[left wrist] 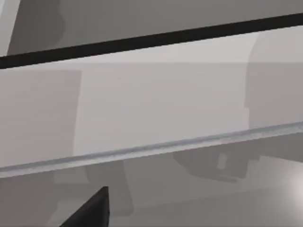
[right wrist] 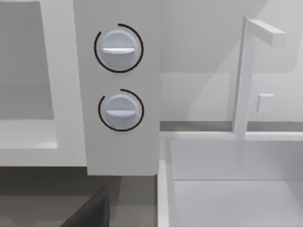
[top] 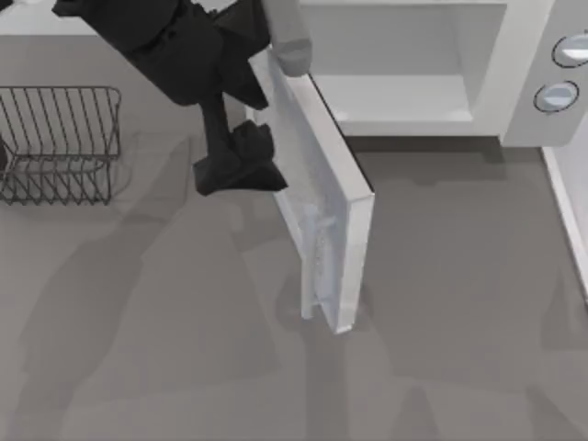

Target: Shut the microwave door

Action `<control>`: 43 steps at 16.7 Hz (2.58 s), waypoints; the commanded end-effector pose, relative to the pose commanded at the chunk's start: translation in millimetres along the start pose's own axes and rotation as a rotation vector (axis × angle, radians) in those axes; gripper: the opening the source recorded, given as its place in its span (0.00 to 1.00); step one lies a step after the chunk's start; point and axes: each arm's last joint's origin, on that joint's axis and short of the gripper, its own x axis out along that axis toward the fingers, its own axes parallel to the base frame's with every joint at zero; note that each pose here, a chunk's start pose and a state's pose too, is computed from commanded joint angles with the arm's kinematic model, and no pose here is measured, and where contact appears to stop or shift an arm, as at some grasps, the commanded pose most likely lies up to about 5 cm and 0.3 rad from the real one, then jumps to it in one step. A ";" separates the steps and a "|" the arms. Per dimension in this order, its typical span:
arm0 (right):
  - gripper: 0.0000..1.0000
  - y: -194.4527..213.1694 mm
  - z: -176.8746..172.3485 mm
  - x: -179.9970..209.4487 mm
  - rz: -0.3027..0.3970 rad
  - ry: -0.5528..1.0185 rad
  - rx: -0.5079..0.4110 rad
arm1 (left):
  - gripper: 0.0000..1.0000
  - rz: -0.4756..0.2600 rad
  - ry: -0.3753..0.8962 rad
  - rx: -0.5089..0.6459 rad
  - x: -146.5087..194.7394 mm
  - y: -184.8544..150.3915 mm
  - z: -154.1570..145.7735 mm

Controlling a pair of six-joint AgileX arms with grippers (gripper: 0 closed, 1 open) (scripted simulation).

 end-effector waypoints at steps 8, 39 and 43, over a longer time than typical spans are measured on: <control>1.00 0.0 0.0 0.0 0.000 0.000 0.000 | 0.47 0.000 0.000 0.000 0.0 0.0 0.0; 1.00 0.0 0.0 0.0 0.000 0.000 0.000 | 0.00 -0.003 0.003 -0.007 18.7 -6.2 29.9; 1.00 0.0 0.0 0.0 0.000 0.000 0.000 | 0.00 0.003 -0.001 -0.009 17.1 -6.0 30.1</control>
